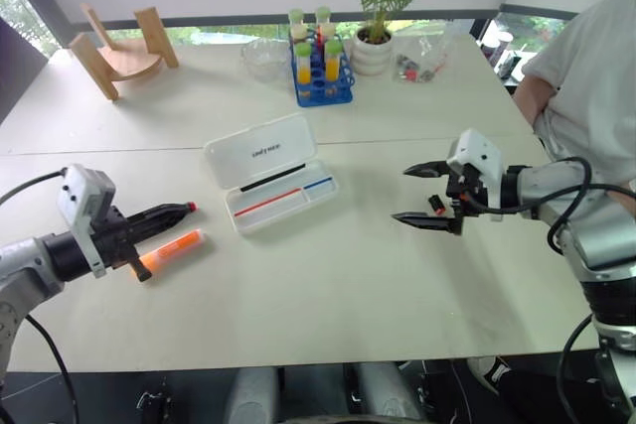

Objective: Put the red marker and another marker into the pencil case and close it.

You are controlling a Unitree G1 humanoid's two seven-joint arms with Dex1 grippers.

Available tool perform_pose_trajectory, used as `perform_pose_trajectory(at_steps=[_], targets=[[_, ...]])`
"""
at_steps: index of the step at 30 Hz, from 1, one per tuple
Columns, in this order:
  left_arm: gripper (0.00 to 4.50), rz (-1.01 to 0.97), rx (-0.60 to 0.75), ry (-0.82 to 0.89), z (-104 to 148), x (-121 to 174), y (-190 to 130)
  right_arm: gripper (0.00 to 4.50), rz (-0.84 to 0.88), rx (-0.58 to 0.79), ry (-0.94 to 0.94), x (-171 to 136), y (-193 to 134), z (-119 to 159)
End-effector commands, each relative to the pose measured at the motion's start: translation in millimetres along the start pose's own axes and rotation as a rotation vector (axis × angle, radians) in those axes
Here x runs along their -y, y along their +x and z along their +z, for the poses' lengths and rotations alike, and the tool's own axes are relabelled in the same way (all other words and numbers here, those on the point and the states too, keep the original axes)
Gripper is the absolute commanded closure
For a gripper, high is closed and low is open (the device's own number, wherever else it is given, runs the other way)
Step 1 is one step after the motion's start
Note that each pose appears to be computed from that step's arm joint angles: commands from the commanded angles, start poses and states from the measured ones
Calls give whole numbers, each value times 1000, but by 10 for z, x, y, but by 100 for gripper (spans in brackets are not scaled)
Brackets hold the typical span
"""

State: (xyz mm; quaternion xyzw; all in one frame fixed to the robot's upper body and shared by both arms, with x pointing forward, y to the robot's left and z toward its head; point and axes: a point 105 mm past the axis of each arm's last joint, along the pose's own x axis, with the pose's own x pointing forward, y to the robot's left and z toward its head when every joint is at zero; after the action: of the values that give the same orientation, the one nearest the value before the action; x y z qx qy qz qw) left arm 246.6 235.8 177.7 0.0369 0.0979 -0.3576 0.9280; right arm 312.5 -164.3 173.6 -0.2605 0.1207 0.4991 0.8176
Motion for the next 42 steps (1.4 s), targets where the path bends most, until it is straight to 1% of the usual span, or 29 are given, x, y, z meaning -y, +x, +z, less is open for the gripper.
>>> perform_pose_trajectory(at_steps=[1,6,12,29,33,36,39,42], targets=[[445,-16,10,25,68,27,25,0,-25,31,-48,43,-53,149],[445,-31,38,18,116,48,44,0,-23,34,-43,23,-42,149],[445,-37,24,24,85,56,73,0,-25,35,-38,15,-38,149],[445,-31,30,74,102,15,144,0,-37,25,-27,2,-60,126],[445,6,4,207,81,-32,244,0,-38,22,-24,2,-70,119],[445,-8,-9,297,63,12,347,0,-32,16,-19,-16,-78,110],[445,-22,-26,352,24,47,420,0,-24,12,-15,-38,-87,110],[445,-66,-28,379,-37,125,591,0,-5,1,-8,-73,-83,96]])
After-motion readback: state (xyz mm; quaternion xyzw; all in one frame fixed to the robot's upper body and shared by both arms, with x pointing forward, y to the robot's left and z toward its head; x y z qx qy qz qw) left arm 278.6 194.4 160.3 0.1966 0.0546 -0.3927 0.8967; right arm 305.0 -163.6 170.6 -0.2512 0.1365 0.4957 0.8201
